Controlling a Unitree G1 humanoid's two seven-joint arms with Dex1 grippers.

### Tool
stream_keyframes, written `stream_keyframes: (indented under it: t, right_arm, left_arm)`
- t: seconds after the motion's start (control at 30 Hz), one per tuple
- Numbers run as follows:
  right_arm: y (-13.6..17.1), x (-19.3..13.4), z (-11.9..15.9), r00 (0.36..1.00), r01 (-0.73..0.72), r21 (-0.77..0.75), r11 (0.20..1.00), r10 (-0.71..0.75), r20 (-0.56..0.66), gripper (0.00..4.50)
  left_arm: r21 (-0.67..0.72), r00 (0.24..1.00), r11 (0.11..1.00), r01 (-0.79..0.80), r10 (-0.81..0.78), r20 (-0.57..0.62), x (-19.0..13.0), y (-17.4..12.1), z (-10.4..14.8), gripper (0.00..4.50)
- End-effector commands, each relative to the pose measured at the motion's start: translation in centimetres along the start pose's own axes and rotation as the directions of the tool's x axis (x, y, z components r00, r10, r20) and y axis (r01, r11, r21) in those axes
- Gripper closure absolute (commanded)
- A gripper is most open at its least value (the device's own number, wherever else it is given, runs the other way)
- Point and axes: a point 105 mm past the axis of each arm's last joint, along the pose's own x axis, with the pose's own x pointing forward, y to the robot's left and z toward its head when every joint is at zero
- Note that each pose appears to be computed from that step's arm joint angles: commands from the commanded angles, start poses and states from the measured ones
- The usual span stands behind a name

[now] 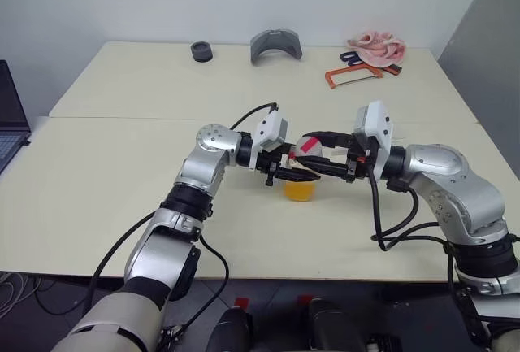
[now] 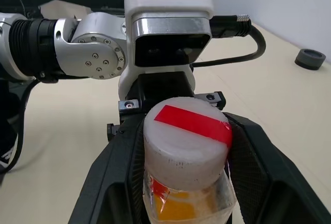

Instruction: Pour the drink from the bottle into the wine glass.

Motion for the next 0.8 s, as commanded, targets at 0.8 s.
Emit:
stream_keyframes:
  t: [0.8]
  right_arm:
    - [-0.7, -0.8, 1.0, 0.884, 0.466, -0.12, 0.877, -0.455, 0.108, 0.93]
  left_arm:
    - [0.008, 0.996, 0.997, -0.082, 0.081, 0.038, 0.0, 0.4, 0.6, 2.73]
